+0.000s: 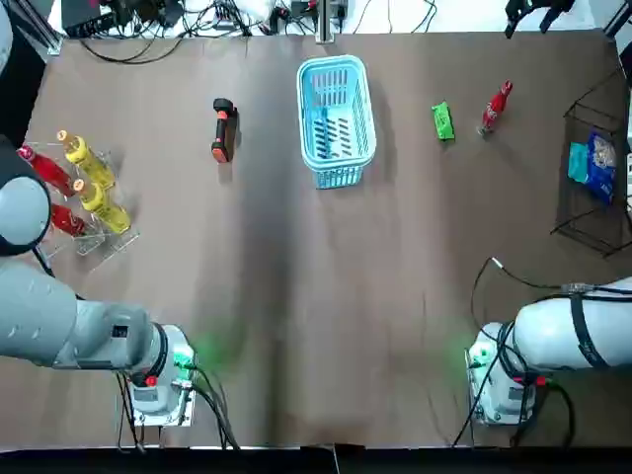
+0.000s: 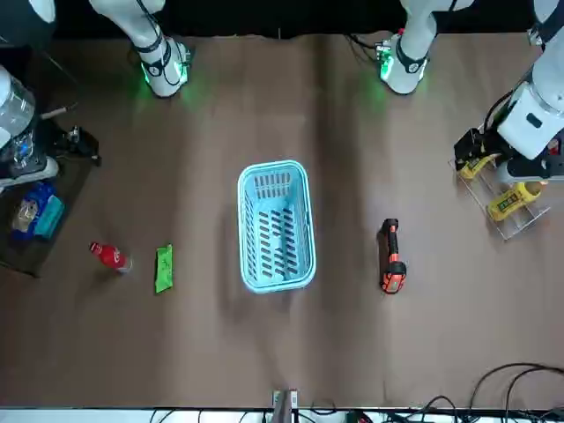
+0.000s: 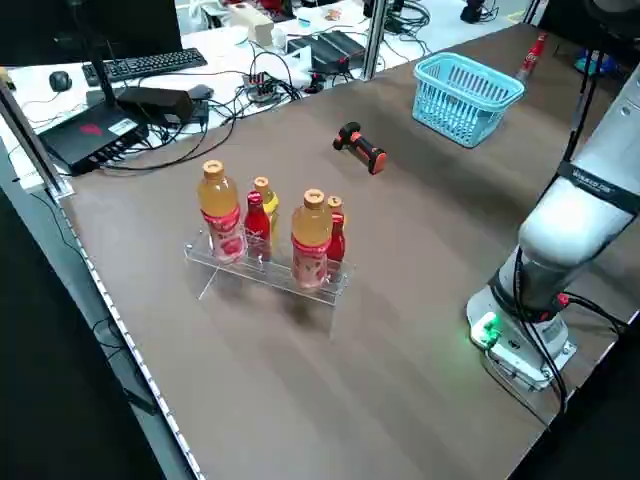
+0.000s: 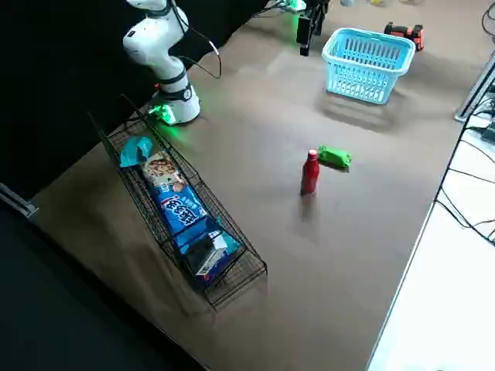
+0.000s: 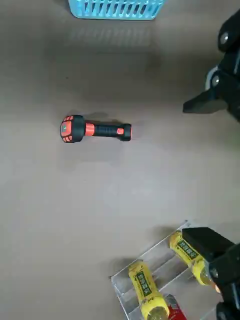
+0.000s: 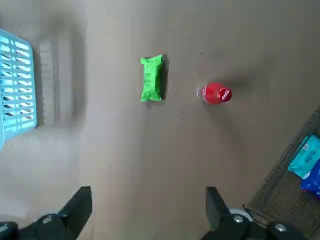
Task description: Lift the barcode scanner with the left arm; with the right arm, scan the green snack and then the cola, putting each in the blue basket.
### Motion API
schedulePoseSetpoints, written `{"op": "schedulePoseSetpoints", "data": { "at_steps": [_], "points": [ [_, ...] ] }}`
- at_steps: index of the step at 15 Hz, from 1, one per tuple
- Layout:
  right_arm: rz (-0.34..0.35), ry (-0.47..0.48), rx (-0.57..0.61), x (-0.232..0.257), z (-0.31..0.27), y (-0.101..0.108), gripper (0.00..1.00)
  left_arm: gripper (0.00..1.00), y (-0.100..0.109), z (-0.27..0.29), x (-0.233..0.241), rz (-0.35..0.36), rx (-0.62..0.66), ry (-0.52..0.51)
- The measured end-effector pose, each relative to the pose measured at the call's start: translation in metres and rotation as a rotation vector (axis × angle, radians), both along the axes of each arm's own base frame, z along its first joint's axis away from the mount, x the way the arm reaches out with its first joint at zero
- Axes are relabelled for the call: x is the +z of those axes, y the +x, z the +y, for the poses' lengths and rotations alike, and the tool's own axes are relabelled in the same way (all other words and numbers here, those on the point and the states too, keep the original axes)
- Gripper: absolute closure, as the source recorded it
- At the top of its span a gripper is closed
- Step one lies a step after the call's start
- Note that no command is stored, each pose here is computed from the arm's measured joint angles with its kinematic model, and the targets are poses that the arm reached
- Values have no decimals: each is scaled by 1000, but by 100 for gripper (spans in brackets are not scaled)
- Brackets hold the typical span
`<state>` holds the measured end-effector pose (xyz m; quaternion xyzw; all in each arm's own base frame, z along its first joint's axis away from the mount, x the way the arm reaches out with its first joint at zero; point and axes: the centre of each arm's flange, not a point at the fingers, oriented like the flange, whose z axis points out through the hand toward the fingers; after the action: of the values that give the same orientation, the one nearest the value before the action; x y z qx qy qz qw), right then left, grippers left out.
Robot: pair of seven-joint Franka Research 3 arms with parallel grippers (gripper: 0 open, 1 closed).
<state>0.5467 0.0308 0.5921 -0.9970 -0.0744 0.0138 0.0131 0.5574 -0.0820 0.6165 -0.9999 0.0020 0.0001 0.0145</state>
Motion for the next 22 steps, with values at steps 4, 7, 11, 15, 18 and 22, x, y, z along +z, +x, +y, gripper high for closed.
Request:
{"op": "schedulePoseSetpoints", "data": {
  "at_steps": [4,7,11,15,18,22],
  "points": [
    [-3,0,-3,0,-1,0,0,0,0,0,0,0,-2,0],
    [-7,2,-6,0,-2,0,0,0,0,0,-1,3,-3,0],
    [9,4,20,-6,12,-1,0,0,28,-2,-78,54,-8,-3],
    [100,-1,61,-54,33,10,0,0,54,-17,-176,-51,-21,-35],
    [148,9,55,-95,34,26,0,0,40,-31,-246,-99,-21,-58],
    [132,65,37,-142,34,54,0,0,36,-43,-317,-61,10,-70]
  ]
}}
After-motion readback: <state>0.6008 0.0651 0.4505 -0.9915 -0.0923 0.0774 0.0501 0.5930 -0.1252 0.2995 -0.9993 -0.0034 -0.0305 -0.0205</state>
